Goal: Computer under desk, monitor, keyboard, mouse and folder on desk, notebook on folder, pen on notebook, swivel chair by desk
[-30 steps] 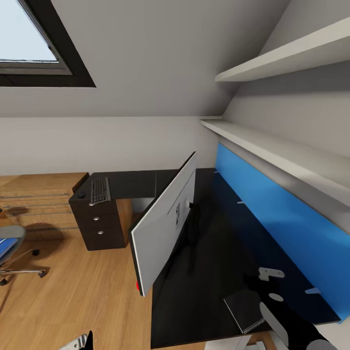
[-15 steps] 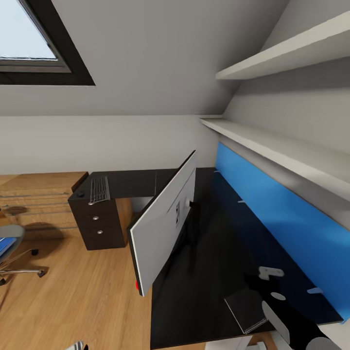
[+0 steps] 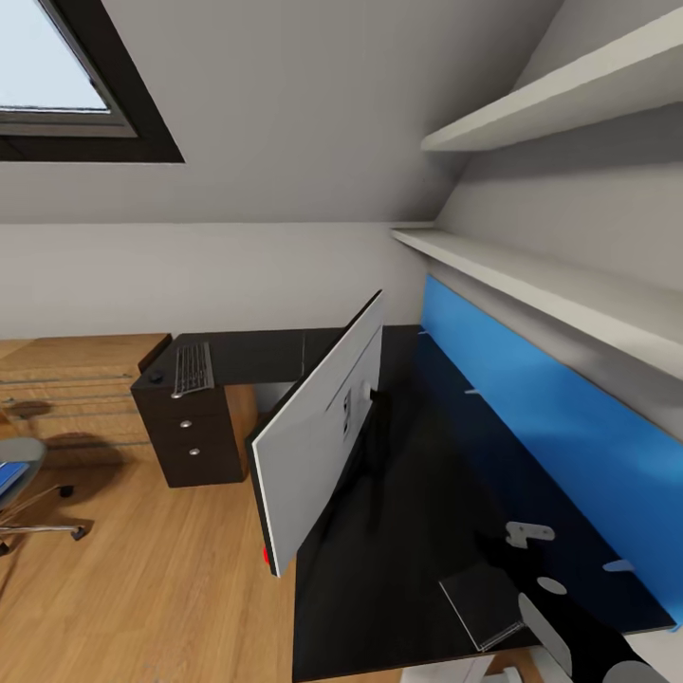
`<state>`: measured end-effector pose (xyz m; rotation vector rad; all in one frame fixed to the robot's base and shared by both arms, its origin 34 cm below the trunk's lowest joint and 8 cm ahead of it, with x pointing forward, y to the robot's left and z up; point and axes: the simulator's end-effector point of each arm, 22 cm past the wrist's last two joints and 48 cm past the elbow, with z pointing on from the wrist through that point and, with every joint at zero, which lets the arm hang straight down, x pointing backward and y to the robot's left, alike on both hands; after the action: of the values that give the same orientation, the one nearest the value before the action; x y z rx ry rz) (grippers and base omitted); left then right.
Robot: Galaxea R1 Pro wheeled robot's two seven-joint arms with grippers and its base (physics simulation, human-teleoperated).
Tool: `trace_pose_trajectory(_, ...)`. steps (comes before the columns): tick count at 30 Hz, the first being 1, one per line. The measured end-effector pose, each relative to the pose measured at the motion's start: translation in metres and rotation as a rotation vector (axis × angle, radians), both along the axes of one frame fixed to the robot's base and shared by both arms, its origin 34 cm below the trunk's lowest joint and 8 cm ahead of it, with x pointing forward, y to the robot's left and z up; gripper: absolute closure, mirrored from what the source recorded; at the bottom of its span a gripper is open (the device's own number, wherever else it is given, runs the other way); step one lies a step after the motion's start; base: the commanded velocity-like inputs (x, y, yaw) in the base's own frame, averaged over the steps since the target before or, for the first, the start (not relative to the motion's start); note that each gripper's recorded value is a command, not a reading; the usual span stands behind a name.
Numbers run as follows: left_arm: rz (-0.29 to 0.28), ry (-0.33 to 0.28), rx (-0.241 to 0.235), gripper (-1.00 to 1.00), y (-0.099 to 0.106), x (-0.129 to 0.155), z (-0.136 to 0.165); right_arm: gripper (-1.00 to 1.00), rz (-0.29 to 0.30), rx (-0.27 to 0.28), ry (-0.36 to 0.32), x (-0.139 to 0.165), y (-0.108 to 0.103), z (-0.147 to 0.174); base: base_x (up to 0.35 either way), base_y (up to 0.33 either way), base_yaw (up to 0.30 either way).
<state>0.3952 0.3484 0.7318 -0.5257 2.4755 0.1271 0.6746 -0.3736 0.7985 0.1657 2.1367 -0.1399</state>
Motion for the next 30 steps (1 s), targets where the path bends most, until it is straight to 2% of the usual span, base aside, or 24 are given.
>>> trace_pose_trajectory(2,-0.009,0.006,-0.032,-1.00,-0.002,0.000,-0.003,-1.00,-0.002,-0.003,-0.006,0.001,-0.004,-0.001,0.000,0.000,0.000)
trace_pose_trajectory(7,-0.012,0.009,-0.050,-1.00,-0.003,0.001,-0.010,-1.00,-0.013,-0.005,-0.016,0.005,-0.010,-0.002,0.000,0.000,0.000)
trace_pose_trajectory(11,-0.013,0.008,-0.056,-1.00,-0.003,0.002,-0.014,-1.00,-0.033,-0.013,-0.048,0.031,-0.024,0.016,0.000,0.000,0.000)
trace_pose_trajectory(12,-0.014,0.007,-0.056,-1.00,-0.003,0.003,-0.015,-1.00,-0.032,-0.005,-0.057,0.053,-0.028,0.031,0.000,0.000,0.000)
trace_pose_trajectory(24,-0.011,0.004,-0.055,-1.00,-0.003,0.005,-0.029,-1.00,-0.026,0.025,0.036,0.057,-0.025,0.007,0.000,0.000,0.000)
trace_pose_trajectory(30,-0.010,0.003,-0.056,-1.00,-0.004,0.005,-0.029,-1.00,-0.024,0.024,0.039,0.057,-0.024,0.007,0.000,0.000,0.000)
